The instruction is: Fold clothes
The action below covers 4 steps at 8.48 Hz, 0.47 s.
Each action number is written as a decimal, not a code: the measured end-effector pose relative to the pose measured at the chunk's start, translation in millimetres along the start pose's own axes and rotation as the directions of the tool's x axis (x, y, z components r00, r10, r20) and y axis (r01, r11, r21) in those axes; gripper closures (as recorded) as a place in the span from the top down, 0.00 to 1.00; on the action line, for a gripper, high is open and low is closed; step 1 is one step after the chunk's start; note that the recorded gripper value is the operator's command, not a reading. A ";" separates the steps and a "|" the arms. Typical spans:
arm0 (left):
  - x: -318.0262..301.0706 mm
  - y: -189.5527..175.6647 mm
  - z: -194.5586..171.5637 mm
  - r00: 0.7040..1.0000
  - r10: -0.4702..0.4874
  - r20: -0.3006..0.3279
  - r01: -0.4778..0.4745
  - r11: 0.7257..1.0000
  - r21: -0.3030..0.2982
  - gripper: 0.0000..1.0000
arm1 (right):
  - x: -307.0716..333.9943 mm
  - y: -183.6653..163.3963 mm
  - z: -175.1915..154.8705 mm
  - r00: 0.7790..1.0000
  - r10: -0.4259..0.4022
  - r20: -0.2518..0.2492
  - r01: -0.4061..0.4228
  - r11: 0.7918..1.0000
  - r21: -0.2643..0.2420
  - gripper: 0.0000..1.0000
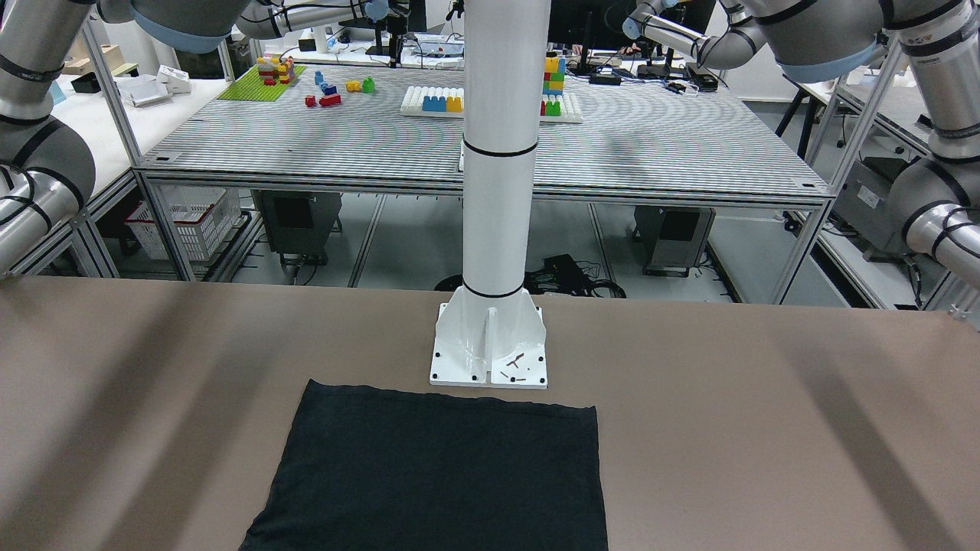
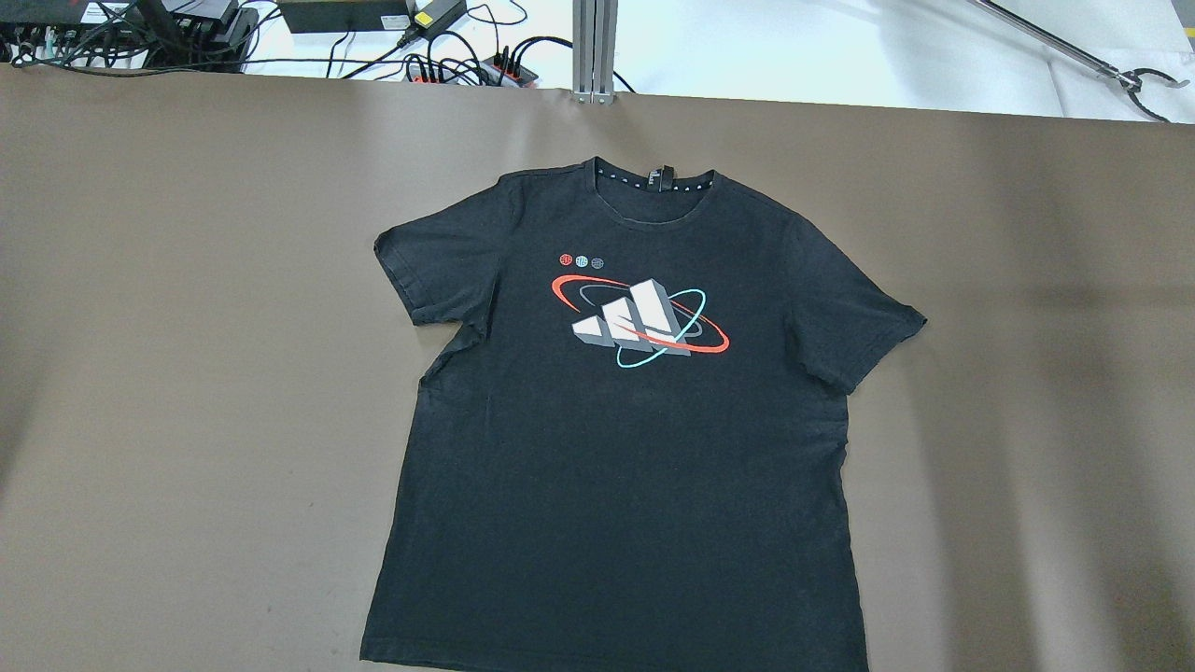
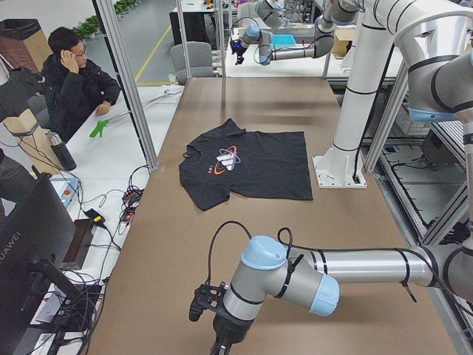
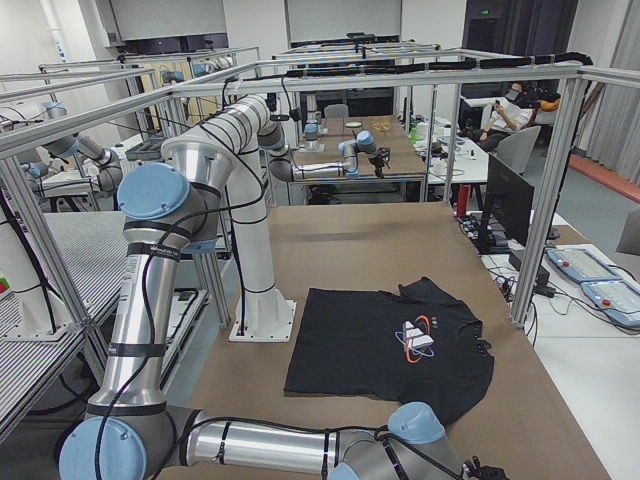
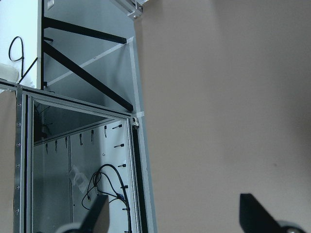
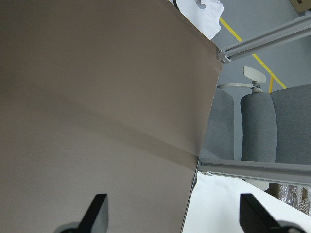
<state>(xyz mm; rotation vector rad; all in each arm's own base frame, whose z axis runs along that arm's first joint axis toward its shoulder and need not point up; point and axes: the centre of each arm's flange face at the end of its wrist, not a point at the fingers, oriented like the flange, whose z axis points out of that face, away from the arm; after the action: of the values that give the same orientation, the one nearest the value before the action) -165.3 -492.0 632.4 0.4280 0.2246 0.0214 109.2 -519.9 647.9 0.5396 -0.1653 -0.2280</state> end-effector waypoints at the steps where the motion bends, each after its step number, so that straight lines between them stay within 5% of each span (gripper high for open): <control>1: -0.2 0.3 0.2 1.000 0.000 0.001 0.000 1.000 0.000 0.94 | 0.1 0.1 -0.1 1.000 -0.001 -0.001 0.001 1.000 0.000 0.95; 4: -2.1 0.1 1.0 1.000 -0.008 0.020 0.009 1.000 -0.004 0.94 | 0.1 1.1 -0.2 1.000 -0.001 -0.002 0.001 1.000 0.000 0.95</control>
<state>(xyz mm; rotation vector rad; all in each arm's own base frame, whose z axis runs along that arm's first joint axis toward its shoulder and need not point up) -167.2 -492.4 633.8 0.4233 0.2066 0.0091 109.5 -518.9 648.3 0.5396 -0.1632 -0.2286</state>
